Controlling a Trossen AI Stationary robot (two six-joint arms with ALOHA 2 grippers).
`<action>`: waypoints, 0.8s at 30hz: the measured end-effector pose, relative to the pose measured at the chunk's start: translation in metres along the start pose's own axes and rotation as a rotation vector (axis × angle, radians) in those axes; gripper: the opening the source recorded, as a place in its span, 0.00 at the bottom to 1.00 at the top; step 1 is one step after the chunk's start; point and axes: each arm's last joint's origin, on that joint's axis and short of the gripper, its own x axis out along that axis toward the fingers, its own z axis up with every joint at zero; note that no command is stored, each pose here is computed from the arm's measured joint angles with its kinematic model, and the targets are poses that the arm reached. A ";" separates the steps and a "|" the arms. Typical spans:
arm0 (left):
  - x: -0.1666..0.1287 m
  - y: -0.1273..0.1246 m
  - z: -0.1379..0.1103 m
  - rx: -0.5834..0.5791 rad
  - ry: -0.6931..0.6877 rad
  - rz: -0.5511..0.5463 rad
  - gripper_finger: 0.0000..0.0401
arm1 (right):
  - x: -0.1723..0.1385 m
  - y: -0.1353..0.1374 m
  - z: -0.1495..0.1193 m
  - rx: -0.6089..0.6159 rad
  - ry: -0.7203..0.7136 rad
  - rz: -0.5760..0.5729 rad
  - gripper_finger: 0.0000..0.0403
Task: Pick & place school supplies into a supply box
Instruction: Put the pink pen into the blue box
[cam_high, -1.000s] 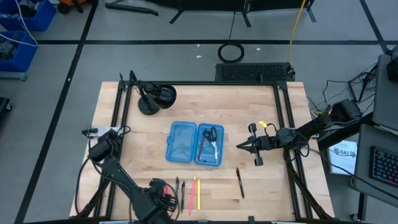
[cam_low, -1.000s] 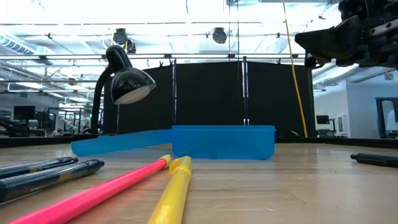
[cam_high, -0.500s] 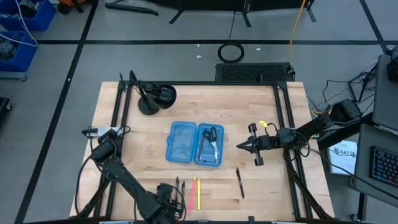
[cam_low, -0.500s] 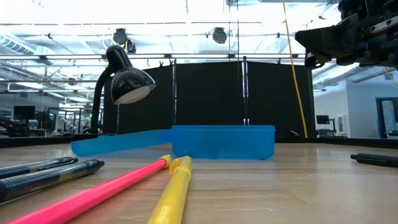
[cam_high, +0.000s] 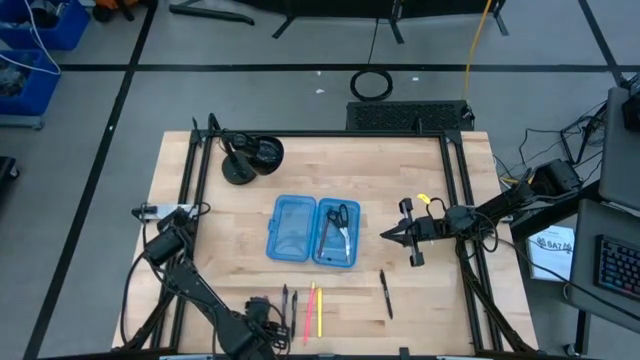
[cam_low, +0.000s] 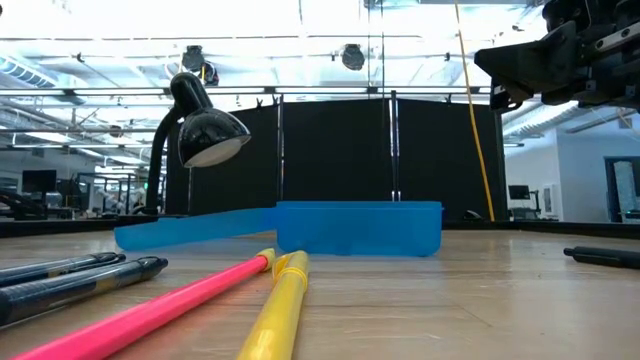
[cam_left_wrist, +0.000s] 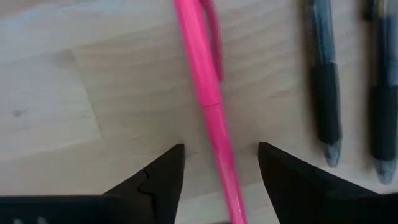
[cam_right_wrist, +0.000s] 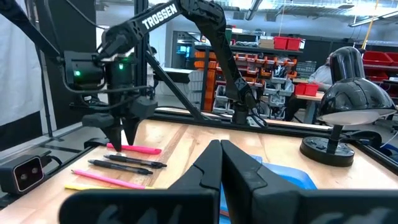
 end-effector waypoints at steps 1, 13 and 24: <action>0.002 0.001 0.001 0.000 0.010 -0.006 0.52 | 0.000 0.000 0.000 0.000 0.000 0.000 0.00; 0.022 0.003 0.015 0.013 0.075 0.051 0.41 | 0.000 0.000 0.000 0.000 0.002 0.000 0.00; 0.023 -0.003 0.027 0.095 0.072 0.063 0.05 | 0.000 0.000 -0.002 -0.002 0.020 0.002 0.00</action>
